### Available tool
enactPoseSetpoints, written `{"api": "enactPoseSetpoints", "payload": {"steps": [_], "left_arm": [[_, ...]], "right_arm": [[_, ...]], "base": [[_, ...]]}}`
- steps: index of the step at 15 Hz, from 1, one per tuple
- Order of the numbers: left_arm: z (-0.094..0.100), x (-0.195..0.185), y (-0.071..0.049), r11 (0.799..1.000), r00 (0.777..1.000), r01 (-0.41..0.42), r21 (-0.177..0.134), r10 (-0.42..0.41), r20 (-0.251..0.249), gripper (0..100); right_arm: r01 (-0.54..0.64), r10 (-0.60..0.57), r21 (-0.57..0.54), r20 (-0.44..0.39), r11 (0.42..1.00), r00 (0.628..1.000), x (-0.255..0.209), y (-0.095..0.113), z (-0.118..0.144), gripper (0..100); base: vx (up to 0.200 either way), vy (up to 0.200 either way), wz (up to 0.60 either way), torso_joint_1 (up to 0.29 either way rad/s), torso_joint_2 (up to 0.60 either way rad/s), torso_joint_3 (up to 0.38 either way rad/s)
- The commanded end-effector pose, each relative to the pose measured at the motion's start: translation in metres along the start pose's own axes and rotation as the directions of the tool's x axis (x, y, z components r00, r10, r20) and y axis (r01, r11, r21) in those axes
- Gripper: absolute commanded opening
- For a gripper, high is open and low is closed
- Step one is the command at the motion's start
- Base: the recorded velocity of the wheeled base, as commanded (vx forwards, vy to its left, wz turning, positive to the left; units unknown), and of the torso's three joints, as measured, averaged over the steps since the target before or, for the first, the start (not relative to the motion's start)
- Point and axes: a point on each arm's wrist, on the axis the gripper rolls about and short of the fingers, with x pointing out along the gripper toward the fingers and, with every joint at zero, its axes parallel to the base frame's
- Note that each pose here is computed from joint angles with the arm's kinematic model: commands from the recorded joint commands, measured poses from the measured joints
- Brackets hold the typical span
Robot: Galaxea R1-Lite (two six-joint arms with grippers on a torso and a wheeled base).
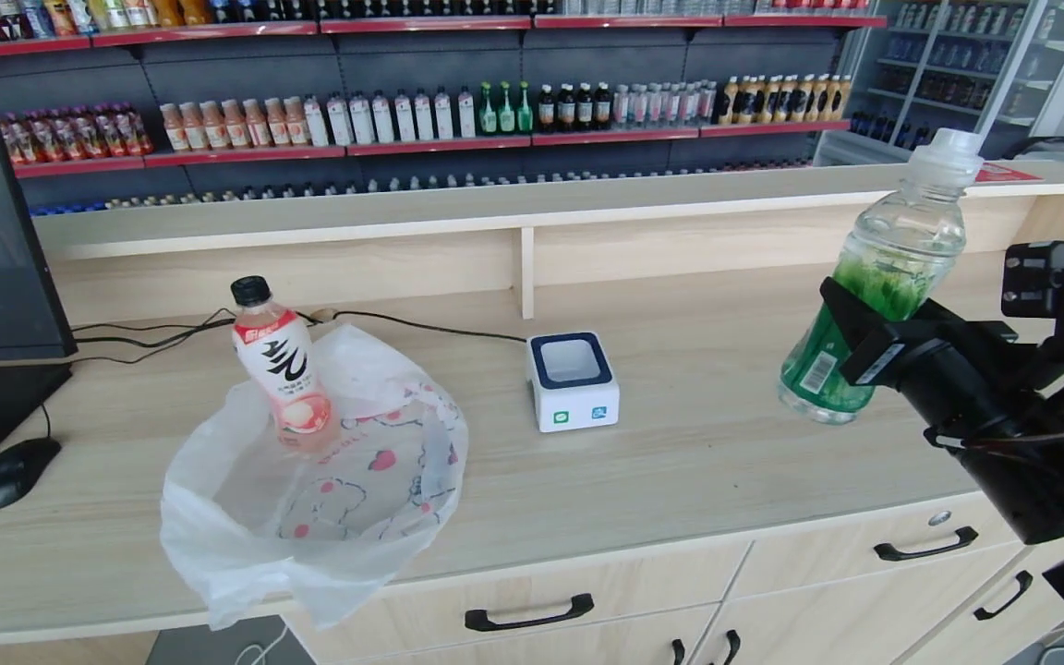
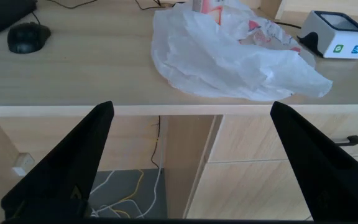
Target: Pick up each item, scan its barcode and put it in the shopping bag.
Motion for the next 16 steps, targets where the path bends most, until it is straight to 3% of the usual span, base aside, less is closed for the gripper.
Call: {"api": "enactPoseSetpoints", "payload": {"steps": [1, 8, 11, 16], "left_arm": [[0.0, 0.0, 0.0, 1.0, 1.0, -0.001, -0.001, 0.001, 0.001, 100], [0.0, 0.0, 0.0, 1.0, 1.0, -0.001, -0.002, 0.001, 0.001, 100], [0.0, 0.0, 0.0, 1.0, 1.0, -0.001, 0.001, 0.001, 0.001, 100], [0.0, 0.0, 0.0, 1.0, 1.0, -0.001, 0.002, 0.001, 0.001, 100]], "right_arm": [[-0.001, 0.001, 0.0, -0.002, 1.0, 1.0, -0.002, 0.0, 0.0, 0], [-0.002, 0.002, 0.002, 0.008, 1.0, 1.0, -0.003, 0.0, 0.003, 0], [-0.002, 0.002, 0.003, 0.016, 1.0, 1.0, -0.003, 0.0, 0.005, 0], [-0.004, 0.004, 0.008, 0.076, 1.0, 0.997, 0.01, 0.003, 0.016, 0]], "base": [[0.0, 0.2, 0.0, -0.002, 0.01, 0.002], [0.0, 0.029, 0.0, 0.001, 0.0, 0.0], [0.2, 0.0, 0.0, -0.006, 0.0, 0.002], [0.0, 0.0, 0.0, 0.0, 0.0, 0.0]]}}
